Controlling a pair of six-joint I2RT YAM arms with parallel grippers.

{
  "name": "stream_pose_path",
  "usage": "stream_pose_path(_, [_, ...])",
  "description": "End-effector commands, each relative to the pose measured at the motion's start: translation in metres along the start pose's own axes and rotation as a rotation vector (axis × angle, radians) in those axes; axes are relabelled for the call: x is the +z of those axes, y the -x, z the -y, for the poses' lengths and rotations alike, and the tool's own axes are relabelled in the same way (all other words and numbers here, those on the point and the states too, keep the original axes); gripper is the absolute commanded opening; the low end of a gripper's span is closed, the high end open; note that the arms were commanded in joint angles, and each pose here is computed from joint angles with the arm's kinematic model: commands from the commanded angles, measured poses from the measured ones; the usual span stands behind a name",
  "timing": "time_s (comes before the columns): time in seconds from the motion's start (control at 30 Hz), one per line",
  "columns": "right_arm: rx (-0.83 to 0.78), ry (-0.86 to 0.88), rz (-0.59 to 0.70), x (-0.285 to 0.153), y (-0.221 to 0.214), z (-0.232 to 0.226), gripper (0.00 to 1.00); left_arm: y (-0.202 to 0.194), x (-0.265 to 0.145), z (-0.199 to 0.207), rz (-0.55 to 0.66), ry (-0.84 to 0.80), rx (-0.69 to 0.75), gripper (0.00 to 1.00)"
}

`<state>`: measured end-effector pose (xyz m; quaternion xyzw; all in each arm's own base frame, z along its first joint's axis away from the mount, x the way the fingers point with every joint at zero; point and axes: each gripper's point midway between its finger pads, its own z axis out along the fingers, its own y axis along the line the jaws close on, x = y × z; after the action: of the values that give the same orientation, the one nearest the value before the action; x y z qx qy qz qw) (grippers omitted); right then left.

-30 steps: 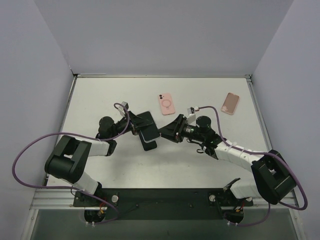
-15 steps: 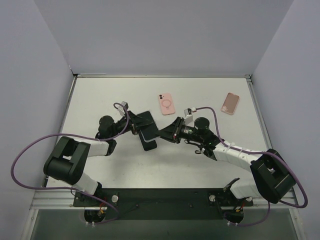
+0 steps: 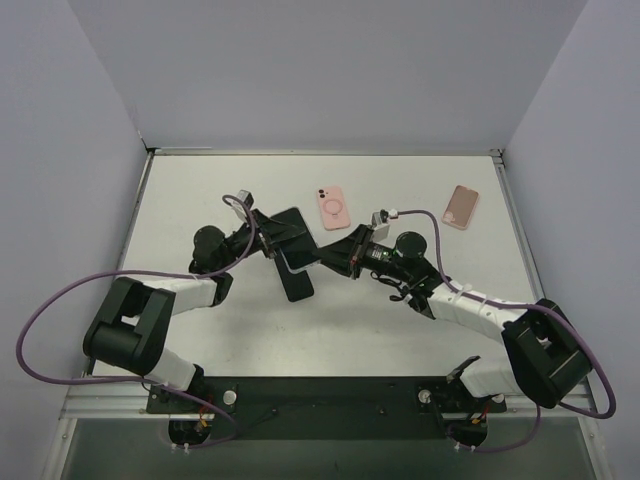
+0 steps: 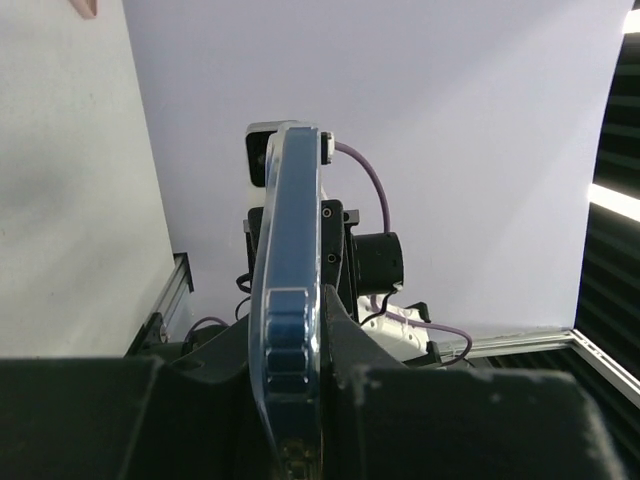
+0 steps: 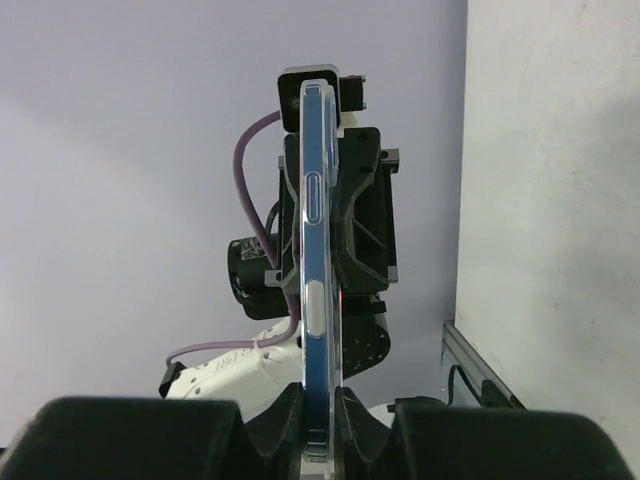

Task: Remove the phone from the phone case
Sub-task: Remove the phone case from the phone.

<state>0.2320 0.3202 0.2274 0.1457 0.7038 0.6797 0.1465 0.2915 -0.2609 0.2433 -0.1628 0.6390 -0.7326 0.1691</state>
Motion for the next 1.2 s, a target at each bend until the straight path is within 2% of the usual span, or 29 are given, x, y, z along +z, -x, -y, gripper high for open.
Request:
stream_pose_path(0.0, [0.019,0.247,0.034,-0.006,0.015,-0.08,0.0,-0.006,-0.003,0.097,0.017,-0.309,0.244,0.0])
stream_pose_path(0.13, [0.111,0.463,0.044,-0.018,0.028,-0.113,0.0,-0.008,-0.008,0.129,0.036,-0.408,0.288,0.0])
stream_pose_path(0.2, [0.193,0.496,0.053,-0.014,0.038,-0.109,0.0,-0.01,-0.012,0.143,0.048,-0.459,0.304,0.0])
stream_pose_path(0.47, [0.223,0.515,0.081,-0.008,0.048,-0.114,0.0,-0.026,-0.029,0.2,0.048,-0.638,0.375,0.0])
stream_pose_path(0.83, [0.276,0.643,0.061,-0.001,0.056,-0.167,0.0,-0.048,-0.057,0.268,0.055,-0.832,0.446,0.0])
stream_pose_path(1.17, [0.322,0.707,0.057,0.01,0.066,-0.191,0.0,-0.071,-0.081,0.323,0.029,-0.981,0.487,0.0])
